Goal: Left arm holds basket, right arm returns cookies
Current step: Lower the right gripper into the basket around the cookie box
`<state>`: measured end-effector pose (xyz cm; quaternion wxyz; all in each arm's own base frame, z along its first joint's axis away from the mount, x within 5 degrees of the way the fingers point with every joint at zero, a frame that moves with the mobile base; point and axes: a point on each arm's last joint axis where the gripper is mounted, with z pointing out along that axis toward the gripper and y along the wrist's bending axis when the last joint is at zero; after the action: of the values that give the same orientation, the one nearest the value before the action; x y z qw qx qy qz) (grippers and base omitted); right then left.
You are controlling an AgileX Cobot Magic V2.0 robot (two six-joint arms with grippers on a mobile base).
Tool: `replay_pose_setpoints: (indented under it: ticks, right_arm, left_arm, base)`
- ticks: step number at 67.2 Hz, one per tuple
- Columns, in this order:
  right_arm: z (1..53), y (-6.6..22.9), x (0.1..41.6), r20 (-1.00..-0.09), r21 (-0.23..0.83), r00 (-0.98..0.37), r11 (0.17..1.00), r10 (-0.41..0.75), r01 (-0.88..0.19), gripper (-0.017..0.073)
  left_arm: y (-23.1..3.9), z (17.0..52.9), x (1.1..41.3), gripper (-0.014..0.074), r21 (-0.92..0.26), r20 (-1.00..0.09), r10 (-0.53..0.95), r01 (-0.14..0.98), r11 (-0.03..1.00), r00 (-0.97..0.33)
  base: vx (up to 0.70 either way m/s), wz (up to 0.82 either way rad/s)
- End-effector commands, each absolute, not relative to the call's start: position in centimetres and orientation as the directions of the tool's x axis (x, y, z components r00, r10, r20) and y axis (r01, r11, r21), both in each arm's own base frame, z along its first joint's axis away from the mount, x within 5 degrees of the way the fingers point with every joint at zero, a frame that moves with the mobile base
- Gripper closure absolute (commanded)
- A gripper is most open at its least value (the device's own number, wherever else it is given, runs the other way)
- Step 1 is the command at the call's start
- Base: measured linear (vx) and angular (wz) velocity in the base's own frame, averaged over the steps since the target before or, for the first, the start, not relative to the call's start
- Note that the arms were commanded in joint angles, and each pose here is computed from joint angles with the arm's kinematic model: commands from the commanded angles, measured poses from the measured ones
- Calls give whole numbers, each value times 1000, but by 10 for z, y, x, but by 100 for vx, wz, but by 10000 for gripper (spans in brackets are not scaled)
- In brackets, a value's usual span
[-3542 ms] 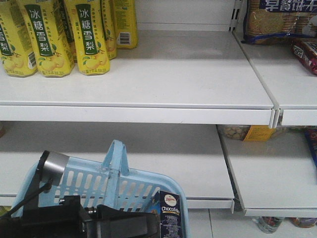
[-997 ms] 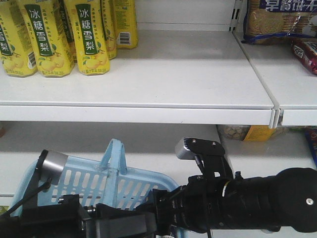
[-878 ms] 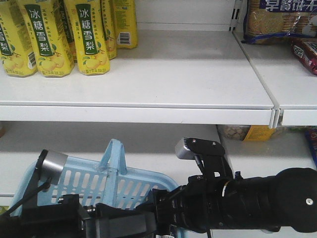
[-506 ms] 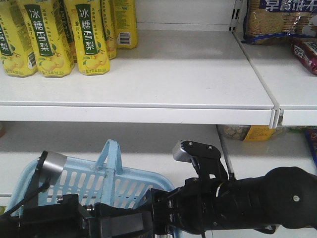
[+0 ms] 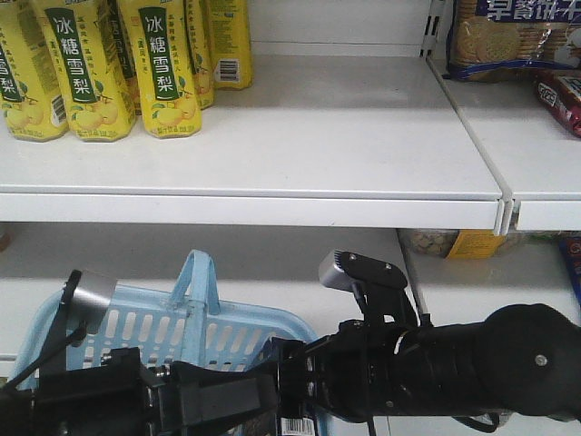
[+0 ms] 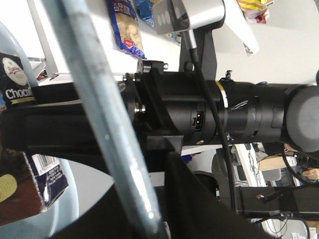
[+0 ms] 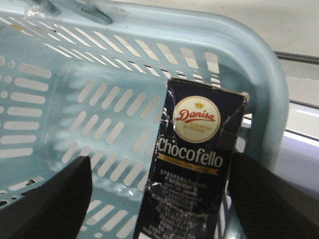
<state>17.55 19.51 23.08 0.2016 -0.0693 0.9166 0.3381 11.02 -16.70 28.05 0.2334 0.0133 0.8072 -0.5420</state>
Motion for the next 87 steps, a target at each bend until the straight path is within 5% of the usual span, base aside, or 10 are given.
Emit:
replay_pose_setpoints:
  ticks: [1,40,87]
  right_arm:
    - [249,197,187,-457,654,-876,726,156,-212,20]
    - [233,202,190,-362,673,-917,728,170,-131,22]
    - [228,229,201,-277,654,-961,734,8,-183,54]
  left_arm:
    - [-172,302,103,600,-910,-361,-210,295,292,-908]
    - [-172,302,103,600,-910,-361,-210,295,292,-908]
    - [-172,302,103,600,-910,-361,-210,295,292,-908]
  base:
    - [0,0]
    - [0,0]
    - [0,0]
